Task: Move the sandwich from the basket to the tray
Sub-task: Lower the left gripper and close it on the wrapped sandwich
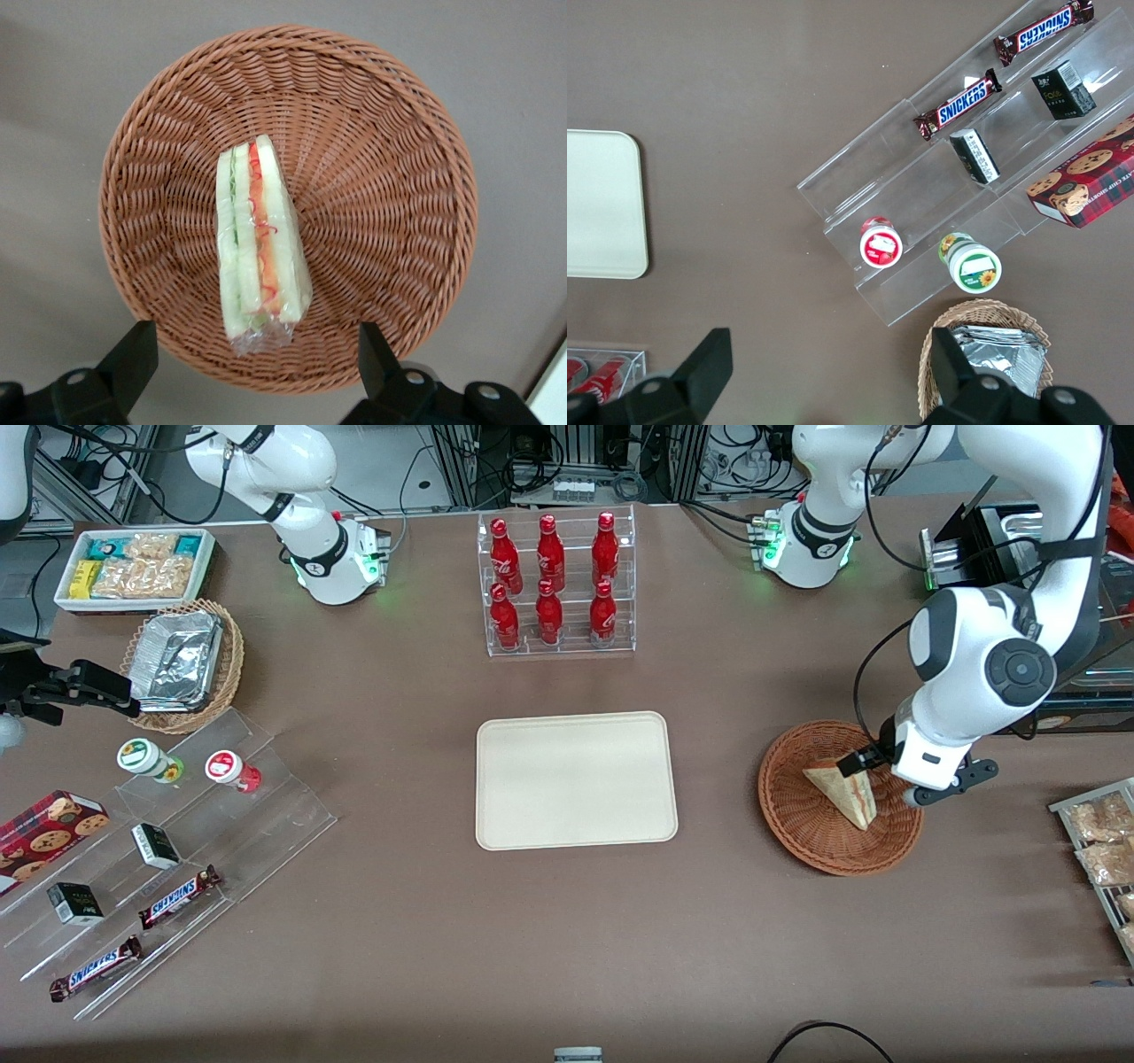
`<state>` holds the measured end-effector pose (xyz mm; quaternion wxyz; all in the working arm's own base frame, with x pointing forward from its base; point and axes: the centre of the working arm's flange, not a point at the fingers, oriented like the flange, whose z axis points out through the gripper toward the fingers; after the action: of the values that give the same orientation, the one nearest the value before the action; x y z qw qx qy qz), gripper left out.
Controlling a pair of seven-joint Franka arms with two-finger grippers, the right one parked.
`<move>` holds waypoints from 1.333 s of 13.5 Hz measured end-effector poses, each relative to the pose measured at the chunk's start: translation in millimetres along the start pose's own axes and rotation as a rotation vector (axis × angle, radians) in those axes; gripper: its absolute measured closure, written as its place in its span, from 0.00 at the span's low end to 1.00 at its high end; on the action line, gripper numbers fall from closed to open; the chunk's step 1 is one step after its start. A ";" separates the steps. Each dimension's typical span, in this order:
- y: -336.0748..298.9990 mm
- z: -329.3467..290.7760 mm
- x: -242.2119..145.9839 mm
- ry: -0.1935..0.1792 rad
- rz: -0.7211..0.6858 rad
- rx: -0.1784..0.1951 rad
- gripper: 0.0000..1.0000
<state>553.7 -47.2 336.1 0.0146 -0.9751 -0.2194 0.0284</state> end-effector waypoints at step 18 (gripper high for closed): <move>-5.1 91.7 -14.8 0.023 -0.206 -0.026 0.22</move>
<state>532.4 -47.5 245.5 0.0072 -0.9478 -0.3187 0.0128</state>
